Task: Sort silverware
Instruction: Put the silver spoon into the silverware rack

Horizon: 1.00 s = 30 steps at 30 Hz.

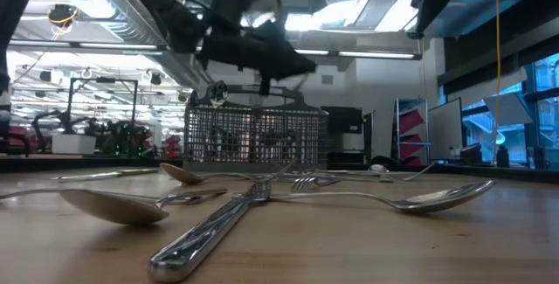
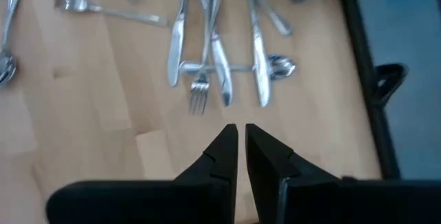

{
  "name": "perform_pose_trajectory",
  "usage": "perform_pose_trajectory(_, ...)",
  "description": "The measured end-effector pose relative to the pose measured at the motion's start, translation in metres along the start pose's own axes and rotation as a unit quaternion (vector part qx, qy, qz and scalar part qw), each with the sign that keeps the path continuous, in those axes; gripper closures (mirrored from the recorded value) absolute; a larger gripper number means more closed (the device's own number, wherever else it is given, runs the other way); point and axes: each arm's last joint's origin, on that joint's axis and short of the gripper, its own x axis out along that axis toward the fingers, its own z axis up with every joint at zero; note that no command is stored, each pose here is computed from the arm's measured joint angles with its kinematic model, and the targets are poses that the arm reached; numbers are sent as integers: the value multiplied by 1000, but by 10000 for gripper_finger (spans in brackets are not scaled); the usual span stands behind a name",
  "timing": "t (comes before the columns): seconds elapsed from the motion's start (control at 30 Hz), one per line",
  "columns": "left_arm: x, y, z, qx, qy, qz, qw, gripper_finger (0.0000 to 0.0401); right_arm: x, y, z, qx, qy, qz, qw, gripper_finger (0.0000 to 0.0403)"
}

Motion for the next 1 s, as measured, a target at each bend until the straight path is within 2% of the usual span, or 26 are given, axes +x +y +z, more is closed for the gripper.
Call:
perform_pose_trajectory(0.17,-25,7,39,57,-53,47,996,394,-4,0,1,-2,-26,-6,1000,370)
perform_pose_trajectory(0.33,-46,20,55,79,-48,126,988,390,-4,0,2,-15,-29,-7,999,370)
perform_pose_trajectory(0.53,-55,34,52,89,-10,220,971,394,-4,0,2,-15,-29,-7,999,370)
perform_pose_trajectory(0.67,-56,37,48,122,16,269,955,389,-4,0,2,-15,-28,-7,999,370)
perform_pose_trajectory(0.77,-58,40,47,141,26,289,947,391,-4,0,2,-15,-28,-7,999,370)
perform_pose_trajectory(1.0,-59,42,41,158,58,296,940,386,-4,0,2,-15,-28,-7,999,370)
